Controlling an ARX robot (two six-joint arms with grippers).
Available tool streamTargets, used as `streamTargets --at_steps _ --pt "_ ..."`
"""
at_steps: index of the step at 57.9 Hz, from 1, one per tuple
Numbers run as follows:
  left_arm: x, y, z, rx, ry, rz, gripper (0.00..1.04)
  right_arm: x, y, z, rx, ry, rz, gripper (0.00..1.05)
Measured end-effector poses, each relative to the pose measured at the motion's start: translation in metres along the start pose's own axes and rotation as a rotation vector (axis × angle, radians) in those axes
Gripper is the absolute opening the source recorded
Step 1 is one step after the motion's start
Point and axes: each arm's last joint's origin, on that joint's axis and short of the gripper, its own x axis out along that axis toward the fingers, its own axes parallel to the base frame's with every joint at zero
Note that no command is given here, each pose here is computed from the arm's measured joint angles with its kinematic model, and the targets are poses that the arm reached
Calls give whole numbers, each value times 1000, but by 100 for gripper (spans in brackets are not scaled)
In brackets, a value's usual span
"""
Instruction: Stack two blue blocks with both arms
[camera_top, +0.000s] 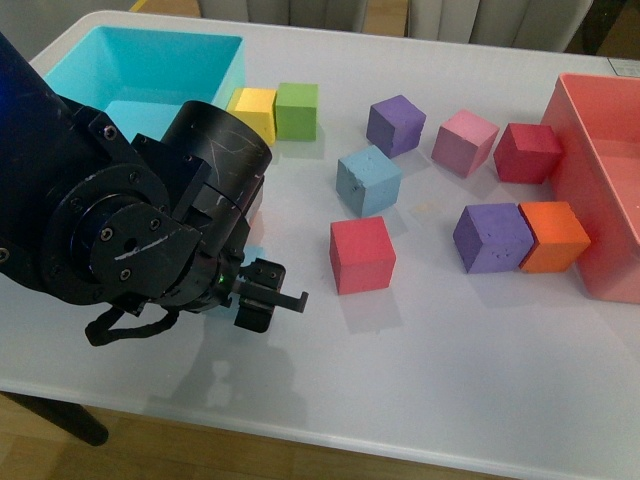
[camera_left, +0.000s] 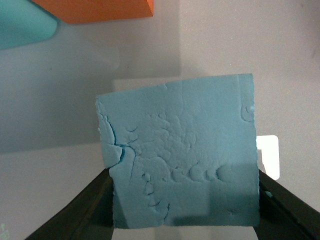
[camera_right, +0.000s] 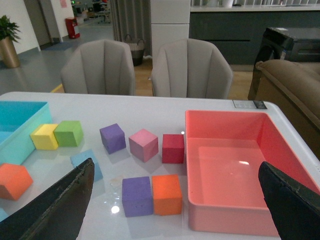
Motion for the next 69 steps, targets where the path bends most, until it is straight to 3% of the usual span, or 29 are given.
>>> streamTargets --at_steps 11,21,40,69 --pt "-23 -6 1 24 18 -21 47 0 0 0 0 0 0 96" --pt "-53 -10 16 37 -36 -35 44 0 0 0 0 0 0 96" --pt "-85 -37 76 98 -174 -90 41 0 0 0 0 0 0 96" --pt "-37 -79 144 199 -173 -140 41 0 0 0 0 0 0 96"
